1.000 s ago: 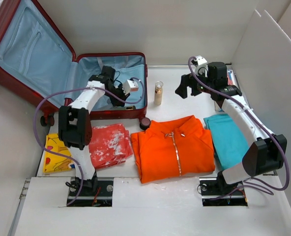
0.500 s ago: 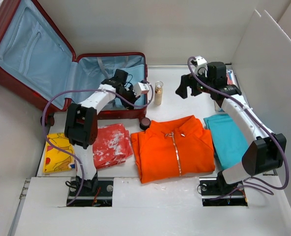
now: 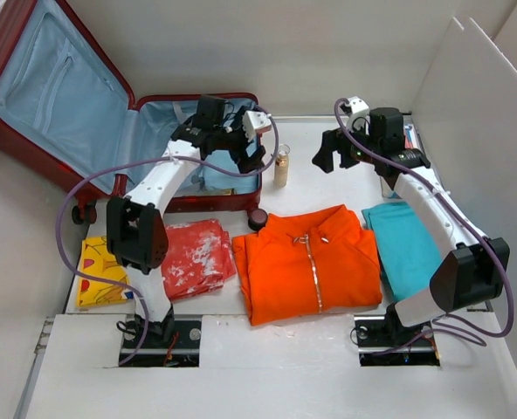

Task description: Pack the luggage

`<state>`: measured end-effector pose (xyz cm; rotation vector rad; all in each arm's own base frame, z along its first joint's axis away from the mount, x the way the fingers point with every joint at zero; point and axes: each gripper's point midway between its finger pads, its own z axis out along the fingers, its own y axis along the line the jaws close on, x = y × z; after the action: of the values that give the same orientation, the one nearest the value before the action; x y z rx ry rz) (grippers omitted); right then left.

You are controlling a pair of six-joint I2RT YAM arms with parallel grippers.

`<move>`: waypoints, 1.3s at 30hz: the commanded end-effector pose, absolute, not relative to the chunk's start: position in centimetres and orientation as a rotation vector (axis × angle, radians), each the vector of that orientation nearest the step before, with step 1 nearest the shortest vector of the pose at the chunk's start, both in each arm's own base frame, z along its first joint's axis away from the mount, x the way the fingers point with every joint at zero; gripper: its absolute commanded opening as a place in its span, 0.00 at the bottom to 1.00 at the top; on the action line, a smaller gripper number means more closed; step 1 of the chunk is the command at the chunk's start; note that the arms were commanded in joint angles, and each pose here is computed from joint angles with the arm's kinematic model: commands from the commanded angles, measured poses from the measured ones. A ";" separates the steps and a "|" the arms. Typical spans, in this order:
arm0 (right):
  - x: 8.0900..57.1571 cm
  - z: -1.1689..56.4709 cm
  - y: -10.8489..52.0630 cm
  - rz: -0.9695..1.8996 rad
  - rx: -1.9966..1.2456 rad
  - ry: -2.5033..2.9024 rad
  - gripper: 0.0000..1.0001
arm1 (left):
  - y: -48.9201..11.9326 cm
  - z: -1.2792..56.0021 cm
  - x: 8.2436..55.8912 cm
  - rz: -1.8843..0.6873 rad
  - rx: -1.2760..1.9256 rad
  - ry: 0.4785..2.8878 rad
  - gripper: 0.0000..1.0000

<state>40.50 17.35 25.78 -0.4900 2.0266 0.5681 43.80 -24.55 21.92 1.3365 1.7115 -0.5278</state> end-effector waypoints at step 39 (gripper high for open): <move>41.2 29.1 14.9 0.504 -0.483 1.947 0.98 | -33.2 33.6 47.5 -0.761 1.085 1.497 0.00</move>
<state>40.51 14.73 26.61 -0.4662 2.0189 0.5044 48.79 -35.35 17.90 1.0774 1.7826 -0.8938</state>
